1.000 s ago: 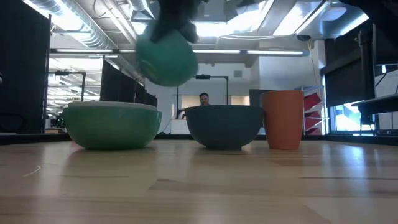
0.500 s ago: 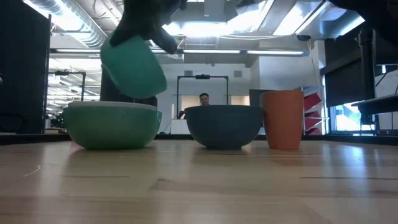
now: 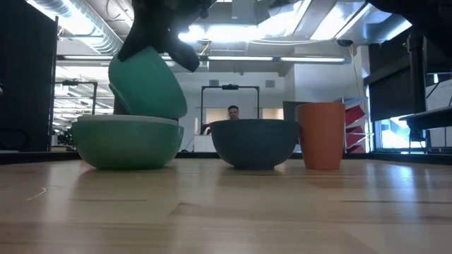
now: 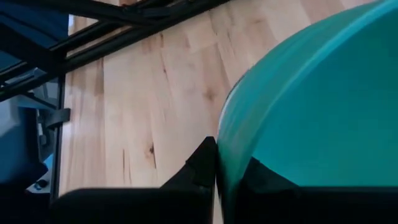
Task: Nest bowls inside each other
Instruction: Stack the light blue bowl on top of the white bowl
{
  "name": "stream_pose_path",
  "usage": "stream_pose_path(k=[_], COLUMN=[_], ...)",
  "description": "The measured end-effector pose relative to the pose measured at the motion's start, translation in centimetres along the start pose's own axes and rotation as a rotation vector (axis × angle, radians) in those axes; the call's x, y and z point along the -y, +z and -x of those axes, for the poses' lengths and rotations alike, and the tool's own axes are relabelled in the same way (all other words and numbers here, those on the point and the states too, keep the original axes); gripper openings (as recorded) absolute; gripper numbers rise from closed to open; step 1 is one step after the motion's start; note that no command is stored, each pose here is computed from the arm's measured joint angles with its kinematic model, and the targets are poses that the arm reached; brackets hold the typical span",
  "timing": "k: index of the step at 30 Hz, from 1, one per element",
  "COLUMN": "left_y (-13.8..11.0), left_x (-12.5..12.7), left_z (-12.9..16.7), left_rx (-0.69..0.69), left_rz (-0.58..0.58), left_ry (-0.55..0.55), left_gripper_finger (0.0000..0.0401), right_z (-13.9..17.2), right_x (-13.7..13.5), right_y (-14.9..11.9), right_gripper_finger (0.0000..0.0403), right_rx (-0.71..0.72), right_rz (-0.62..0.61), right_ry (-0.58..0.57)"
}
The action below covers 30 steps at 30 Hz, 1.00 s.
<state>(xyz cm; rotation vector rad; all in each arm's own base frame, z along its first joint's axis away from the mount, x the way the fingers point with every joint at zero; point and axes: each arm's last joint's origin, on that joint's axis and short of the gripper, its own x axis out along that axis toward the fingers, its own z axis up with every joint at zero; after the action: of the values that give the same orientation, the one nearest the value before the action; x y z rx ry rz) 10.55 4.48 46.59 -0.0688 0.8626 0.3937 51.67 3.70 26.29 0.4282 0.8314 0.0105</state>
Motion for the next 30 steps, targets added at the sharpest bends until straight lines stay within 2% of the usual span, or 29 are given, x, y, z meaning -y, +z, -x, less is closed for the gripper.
stream_pose_path(k=[3, 16, 23, 30], left_y=[0.00, 0.00, 0.00, 0.00], left_x=[0.00, 0.00, 0.00, 0.00], left_z=[-0.01, -0.01, -0.01, -0.01], left_rx=[-0.001, -0.001, -0.001, -0.001], left_rz=[-0.013, -0.035, -0.046, -0.060], left_ry=[0.000, 0.000, 0.000, 0.000], left_gripper_finger=[0.0118, 0.0118, 0.0118, 0.0118], right_z=[-0.19, -0.26, -0.24, -0.56], right_x=[-0.02, -0.01, 0.03, 0.11], right_y=[-0.05, -0.07, 0.09, -0.06], right_gripper_finger=[0.0003, 0.0080, 0.0141, 0.0149], right_rx=[-0.004, -0.007, 0.009, 0.001], right_rz=[-0.007, -0.014, -0.011, 0.019], right_ry=[0.014, 0.018, 0.014, 0.015])
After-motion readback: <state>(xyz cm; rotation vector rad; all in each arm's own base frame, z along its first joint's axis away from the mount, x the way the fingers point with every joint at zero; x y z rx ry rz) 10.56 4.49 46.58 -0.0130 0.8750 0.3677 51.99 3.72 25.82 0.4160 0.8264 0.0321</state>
